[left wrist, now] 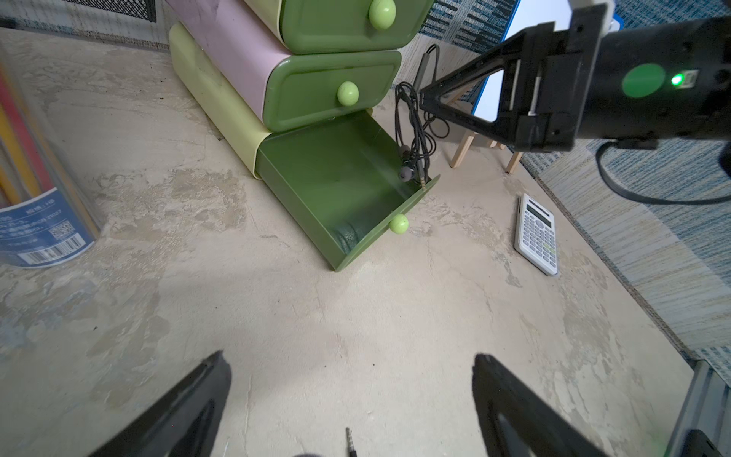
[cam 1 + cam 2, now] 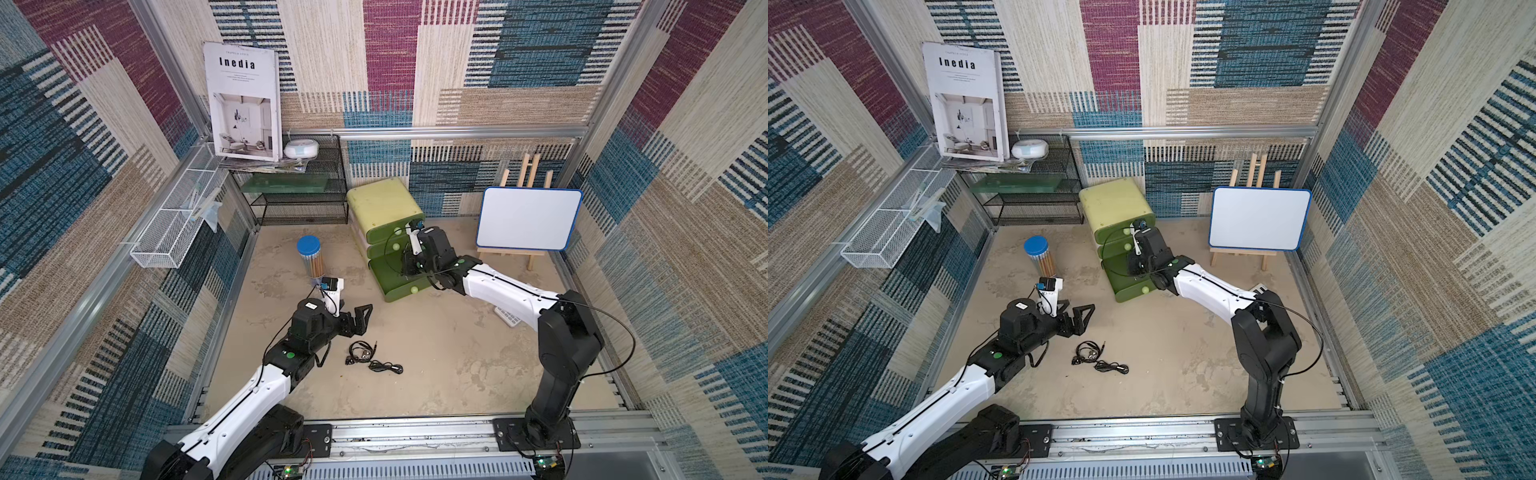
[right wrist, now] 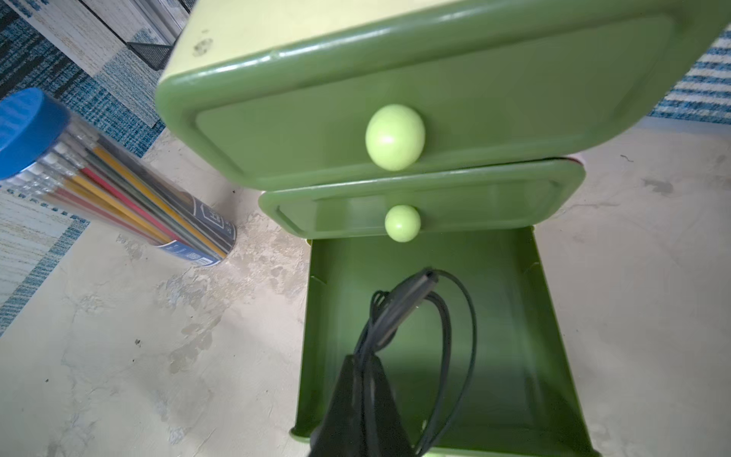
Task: Place the wired earphones into the drawer by color
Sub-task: Place the wired earphones in the drawer.
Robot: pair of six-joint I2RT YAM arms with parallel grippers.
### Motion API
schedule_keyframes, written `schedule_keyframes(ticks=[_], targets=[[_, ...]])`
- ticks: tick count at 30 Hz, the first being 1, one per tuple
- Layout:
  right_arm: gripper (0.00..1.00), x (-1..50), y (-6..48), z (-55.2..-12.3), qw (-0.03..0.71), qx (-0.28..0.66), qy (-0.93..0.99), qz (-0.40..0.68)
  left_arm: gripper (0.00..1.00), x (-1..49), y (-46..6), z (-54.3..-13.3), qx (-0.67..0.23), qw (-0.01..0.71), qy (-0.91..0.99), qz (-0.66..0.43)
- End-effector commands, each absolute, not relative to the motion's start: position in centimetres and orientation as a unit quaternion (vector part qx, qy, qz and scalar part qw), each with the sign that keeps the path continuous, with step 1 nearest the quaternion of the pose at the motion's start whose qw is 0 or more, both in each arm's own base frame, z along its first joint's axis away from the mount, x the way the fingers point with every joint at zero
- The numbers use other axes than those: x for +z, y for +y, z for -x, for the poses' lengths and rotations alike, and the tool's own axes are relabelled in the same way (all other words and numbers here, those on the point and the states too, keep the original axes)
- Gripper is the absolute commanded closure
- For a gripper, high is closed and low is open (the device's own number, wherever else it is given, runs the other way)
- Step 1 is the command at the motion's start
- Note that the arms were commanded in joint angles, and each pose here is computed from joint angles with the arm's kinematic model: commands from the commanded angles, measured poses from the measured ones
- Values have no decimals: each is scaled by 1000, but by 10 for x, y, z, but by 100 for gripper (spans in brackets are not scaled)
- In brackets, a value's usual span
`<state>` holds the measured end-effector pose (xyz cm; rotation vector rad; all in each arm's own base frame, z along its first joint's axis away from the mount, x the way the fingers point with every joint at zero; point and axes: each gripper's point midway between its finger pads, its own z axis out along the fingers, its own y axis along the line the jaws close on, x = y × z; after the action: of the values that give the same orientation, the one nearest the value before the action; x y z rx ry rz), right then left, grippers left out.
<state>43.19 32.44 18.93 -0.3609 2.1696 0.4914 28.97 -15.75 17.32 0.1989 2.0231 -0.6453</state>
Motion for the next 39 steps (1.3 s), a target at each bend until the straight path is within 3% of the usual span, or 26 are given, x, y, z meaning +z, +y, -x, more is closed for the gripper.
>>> schedule_keyframes(ticks=[1, 22, 26, 33, 39], targets=[[100, 195, 332, -442, 443, 212, 861, 136, 1, 174, -156, -291, -261, 488, 829, -82], [100, 141, 339, -461, 403, 216, 881, 122, 1, 181, -164, -286, -273, 483, 826, -98], [91, 143, 337, -459, 400, 218, 882, 122, 1, 174, -171, -276, -282, 459, 835, -108], [67, 159, 324, -452, 410, 224, 876, 117, 0, 169, -190, -244, -297, 409, 851, -144], [58, 177, 306, -438, 422, 231, 869, 116, 0, 173, -206, -222, -301, 384, 856, -168]])
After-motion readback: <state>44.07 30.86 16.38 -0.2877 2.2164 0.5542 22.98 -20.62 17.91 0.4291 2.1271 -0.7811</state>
